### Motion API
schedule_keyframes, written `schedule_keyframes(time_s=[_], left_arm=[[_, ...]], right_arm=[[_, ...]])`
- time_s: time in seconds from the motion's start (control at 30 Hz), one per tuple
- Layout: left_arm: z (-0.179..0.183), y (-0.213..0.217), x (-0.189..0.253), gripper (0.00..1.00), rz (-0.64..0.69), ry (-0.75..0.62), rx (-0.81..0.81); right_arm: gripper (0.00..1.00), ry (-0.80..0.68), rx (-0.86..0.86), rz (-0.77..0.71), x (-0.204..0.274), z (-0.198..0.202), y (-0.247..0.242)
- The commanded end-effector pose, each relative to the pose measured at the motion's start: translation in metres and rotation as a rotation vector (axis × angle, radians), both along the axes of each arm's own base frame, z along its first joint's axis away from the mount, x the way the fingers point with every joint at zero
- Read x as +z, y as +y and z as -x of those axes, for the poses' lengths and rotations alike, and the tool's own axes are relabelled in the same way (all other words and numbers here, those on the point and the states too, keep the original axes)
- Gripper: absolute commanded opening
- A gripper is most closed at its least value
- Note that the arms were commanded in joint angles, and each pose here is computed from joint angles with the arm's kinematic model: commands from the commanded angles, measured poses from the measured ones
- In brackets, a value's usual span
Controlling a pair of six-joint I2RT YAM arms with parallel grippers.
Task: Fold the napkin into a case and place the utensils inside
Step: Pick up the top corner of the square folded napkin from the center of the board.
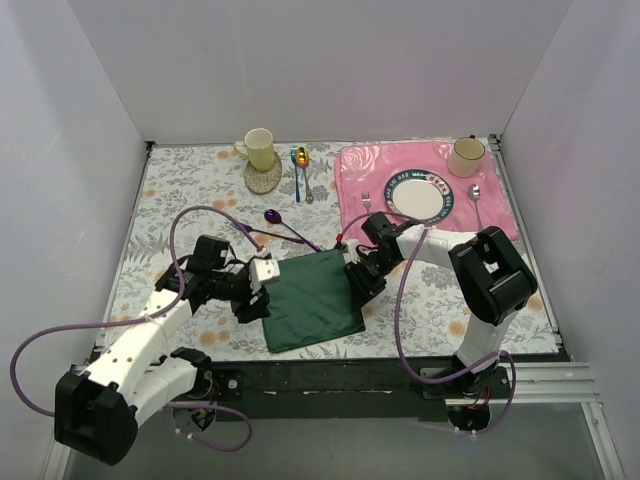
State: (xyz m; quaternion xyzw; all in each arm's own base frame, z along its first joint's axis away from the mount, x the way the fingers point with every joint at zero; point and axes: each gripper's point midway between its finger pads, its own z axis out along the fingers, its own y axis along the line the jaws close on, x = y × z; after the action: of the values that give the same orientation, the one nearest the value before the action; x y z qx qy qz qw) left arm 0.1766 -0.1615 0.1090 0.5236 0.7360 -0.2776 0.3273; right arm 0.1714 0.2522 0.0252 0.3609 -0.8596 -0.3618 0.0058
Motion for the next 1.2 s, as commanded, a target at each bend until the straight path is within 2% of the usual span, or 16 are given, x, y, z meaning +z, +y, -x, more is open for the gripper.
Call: schedule_keyframes(time_s=[0.0,0.1,0.2,0.33,0.43,0.6,0.8,1.17], left_arm=[[0.045,0.021,-0.025,0.49,-0.157,-0.077,-0.292],[0.055,0.019,-0.036,0.39,-0.191,-0.108,-0.391],[0.056,0.007,-0.037,0.35,-0.180,-0.163,-0.437],[0.062,-0.012,-0.042,0.30,-0.177,-0.211,-0.494],[0.074,-0.019,-0.054,0.27,-0.221,-0.223,-0.569],[0.085,-0.029,-0.065,0.25,-0.244,-0.236,-0.619],[0.093,-0.031,-0.077,0.28,-0.270,-0.243,-0.652],[0.091,-0.025,-0.083,0.26,-0.308,-0.254,-0.664]], right_arm=[[0.34,-0.095,0.025,0.052,-0.004,-0.020,-0.008],[0.33,-0.071,0.029,-0.023,0.019,-0.016,0.002],[0.33,-0.082,0.047,-0.081,0.042,-0.006,0.008],[0.30,-0.051,0.058,-0.079,0.048,0.013,0.004],[0.25,0.011,0.047,-0.047,0.038,0.027,-0.004],[0.22,0.011,0.035,0.001,0.019,0.031,-0.012],[0.22,0.027,0.040,0.053,-0.001,0.029,-0.017],[0.22,0.028,0.039,0.075,-0.006,0.029,-0.020]])
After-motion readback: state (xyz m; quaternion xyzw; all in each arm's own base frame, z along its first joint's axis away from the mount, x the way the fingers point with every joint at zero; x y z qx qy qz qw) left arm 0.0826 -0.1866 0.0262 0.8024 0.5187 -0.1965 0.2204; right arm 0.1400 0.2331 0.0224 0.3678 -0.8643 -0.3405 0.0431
